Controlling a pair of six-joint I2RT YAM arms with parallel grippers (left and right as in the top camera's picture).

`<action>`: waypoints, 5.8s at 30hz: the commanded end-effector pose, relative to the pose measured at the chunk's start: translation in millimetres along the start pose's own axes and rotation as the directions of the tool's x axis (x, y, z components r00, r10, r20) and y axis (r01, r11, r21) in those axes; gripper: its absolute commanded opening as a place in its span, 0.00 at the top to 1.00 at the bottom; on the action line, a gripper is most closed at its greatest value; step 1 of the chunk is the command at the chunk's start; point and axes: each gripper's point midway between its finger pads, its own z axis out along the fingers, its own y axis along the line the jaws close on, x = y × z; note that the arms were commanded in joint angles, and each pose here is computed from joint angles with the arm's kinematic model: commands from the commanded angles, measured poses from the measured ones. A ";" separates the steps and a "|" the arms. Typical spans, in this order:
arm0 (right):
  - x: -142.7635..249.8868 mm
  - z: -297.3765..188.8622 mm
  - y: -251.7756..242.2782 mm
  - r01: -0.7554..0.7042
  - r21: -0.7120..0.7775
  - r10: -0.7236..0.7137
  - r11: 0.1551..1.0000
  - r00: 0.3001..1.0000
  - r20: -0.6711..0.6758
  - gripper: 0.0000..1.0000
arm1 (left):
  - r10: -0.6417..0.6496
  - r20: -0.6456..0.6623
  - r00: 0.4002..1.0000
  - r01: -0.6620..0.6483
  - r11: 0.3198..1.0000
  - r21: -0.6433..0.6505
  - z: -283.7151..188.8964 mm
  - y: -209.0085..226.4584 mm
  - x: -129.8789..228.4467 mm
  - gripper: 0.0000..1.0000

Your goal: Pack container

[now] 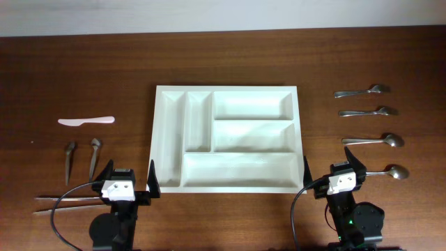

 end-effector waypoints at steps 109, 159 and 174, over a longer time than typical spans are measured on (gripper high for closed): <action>-156.0 -45.7 -168.2 -0.403 0.840 0.784 0.363 0.619 -0.042 0.01 | 0.015 -0.001 1.000 -0.015 1.000 -0.011 0.7 2.1 3.7 0.01; 187.4 -18.1 -158.5 0.008 0.999 0.960 -0.040 -0.277 0.041 0.01 | 0.015 -0.001 1.000 -0.015 1.000 -0.011 0.7 2.1 3.7 0.01; 209.6 -4.9 -152.3 -0.099 0.995 0.966 -0.010 -0.257 -0.016 0.01 | 0.015 -0.001 1.000 -0.015 1.000 -0.011 0.7 2.1 3.7 0.01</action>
